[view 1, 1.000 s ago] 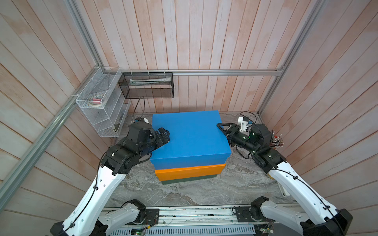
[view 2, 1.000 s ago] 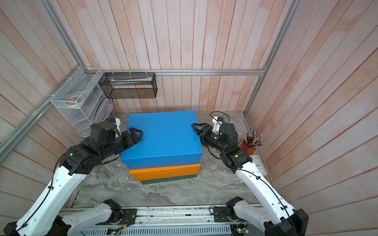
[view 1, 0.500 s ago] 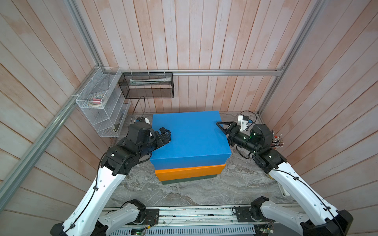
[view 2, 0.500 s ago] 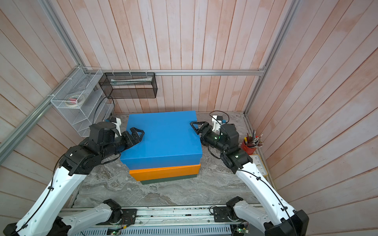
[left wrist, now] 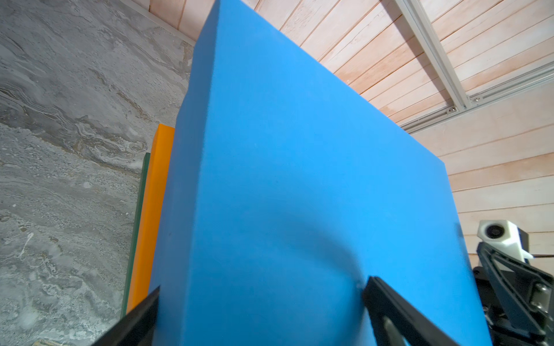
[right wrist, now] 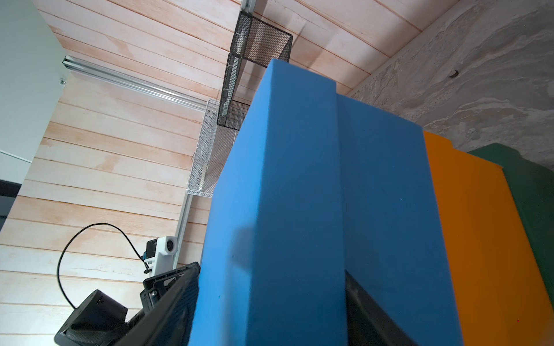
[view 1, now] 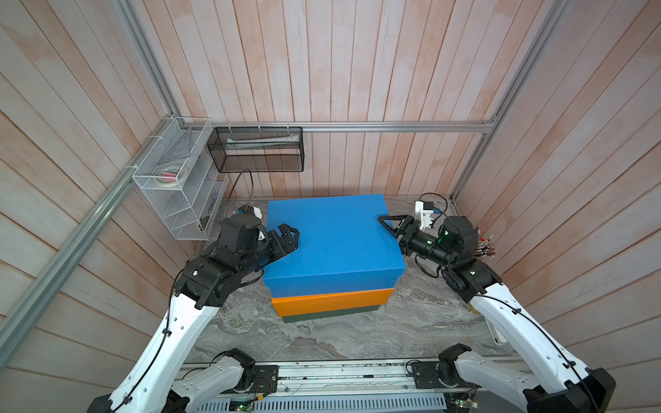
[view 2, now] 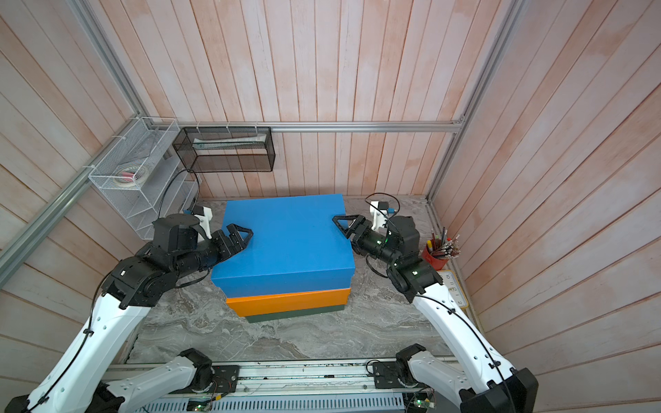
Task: Stack the shoeboxes
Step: Place the shoebox at the shoebox.
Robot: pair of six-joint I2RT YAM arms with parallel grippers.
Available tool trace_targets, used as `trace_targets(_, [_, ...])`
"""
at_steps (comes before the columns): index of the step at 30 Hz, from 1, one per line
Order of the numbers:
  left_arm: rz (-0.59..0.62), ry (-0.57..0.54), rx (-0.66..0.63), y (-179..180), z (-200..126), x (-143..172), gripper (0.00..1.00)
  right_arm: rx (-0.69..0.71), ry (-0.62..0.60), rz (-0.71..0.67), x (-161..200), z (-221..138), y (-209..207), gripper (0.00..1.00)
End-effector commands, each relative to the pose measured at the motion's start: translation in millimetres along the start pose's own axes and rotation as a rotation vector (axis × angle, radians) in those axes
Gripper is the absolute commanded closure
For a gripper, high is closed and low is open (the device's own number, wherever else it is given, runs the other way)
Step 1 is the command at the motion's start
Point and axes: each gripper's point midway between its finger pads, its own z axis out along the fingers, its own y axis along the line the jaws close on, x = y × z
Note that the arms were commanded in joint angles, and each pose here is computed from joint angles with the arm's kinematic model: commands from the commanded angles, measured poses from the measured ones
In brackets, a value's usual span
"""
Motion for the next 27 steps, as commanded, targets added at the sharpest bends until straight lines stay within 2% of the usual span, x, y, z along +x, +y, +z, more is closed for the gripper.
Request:
trace_targets(1, [0.024, 0.219, 0.343, -68, 1, 37, 0.00, 0.057, 0.392, 0.105, 82, 2, -30, 0.28])
trace_targets(15, [-0.026, 0.182, 0.307, -40, -2, 26, 0.00, 0.185, 0.402, 0.054, 79, 1, -58, 0.29])
trace_targets(21, [-0.029, 0.149, 0.299, -32, -9, 17, 0.00, 0.176, 0.394, 0.040, 76, 2, -54, 0.28])
trace_targets(27, [0.009, 0.136, 0.226, -23, -15, 12, 0.00, 0.170, 0.383, 0.025, 70, 1, -47, 0.26])
